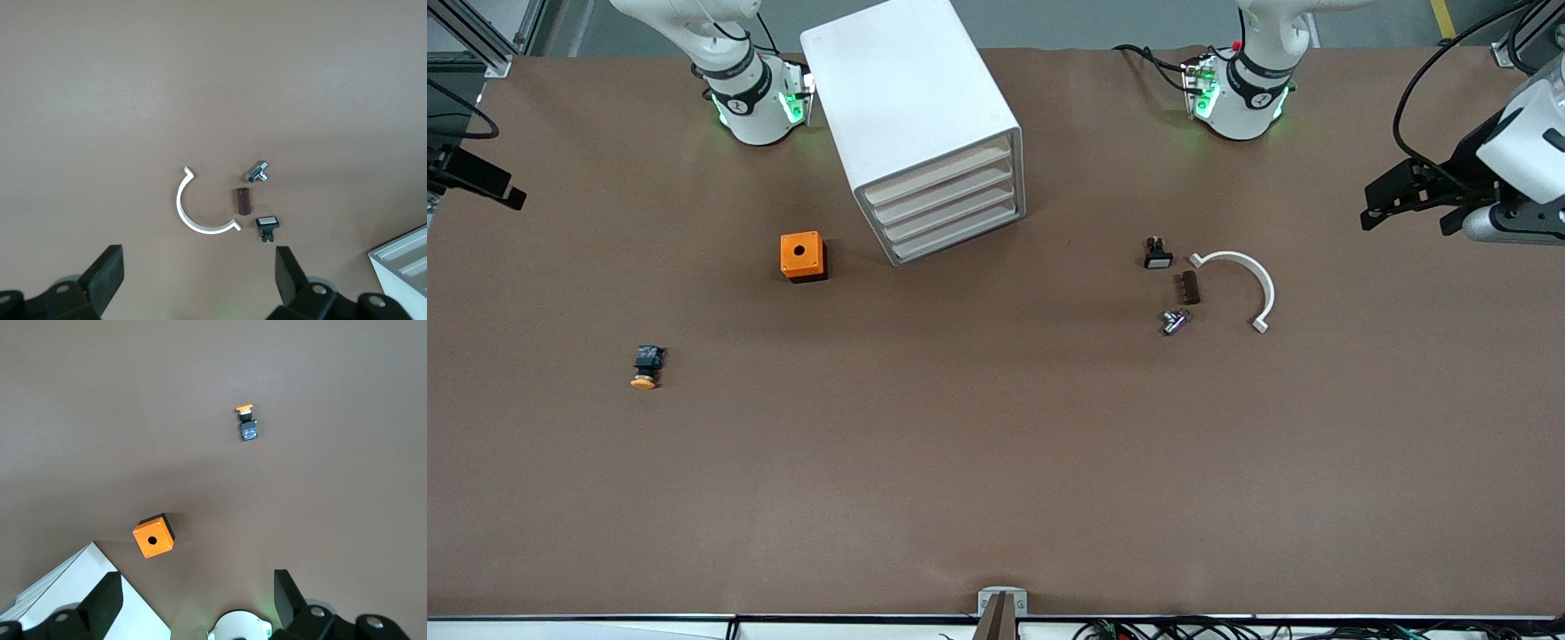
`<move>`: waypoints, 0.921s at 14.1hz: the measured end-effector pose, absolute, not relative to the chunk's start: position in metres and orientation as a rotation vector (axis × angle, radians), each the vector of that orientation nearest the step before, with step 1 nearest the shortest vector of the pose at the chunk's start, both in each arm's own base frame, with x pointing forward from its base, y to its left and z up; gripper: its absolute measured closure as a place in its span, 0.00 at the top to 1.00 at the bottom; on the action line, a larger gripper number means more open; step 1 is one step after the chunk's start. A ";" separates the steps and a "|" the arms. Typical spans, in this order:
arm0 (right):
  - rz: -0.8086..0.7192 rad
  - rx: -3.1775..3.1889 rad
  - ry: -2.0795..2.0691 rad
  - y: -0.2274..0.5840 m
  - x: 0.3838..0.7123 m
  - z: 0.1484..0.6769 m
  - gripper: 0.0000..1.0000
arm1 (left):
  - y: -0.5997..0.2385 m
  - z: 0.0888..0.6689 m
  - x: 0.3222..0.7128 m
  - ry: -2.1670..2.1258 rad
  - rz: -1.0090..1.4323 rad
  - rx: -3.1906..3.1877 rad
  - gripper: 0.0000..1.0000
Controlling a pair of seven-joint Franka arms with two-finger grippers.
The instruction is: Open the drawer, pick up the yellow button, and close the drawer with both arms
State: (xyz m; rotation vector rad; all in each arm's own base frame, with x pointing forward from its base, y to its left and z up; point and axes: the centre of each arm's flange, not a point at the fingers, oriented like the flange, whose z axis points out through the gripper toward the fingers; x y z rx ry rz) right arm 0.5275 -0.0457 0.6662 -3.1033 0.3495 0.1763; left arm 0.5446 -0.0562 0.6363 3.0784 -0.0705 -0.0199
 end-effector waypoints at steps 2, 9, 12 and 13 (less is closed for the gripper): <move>0.166 -3.104 0.335 -0.048 0.525 0.661 1.00 | -0.055 0.636 0.545 -0.068 -0.020 3.078 1.00; 0.065 -3.111 0.281 -0.047 0.510 0.664 1.00 | -0.055 0.643 0.545 -0.067 0.004 3.077 1.00; 0.055 -3.133 0.216 -0.046 0.510 0.664 1.00 | -0.053 0.644 0.545 -0.063 0.006 3.077 1.00; 0.054 -3.139 0.193 -0.046 0.510 0.664 1.00 | -0.053 0.644 0.545 -0.062 0.006 3.077 1.00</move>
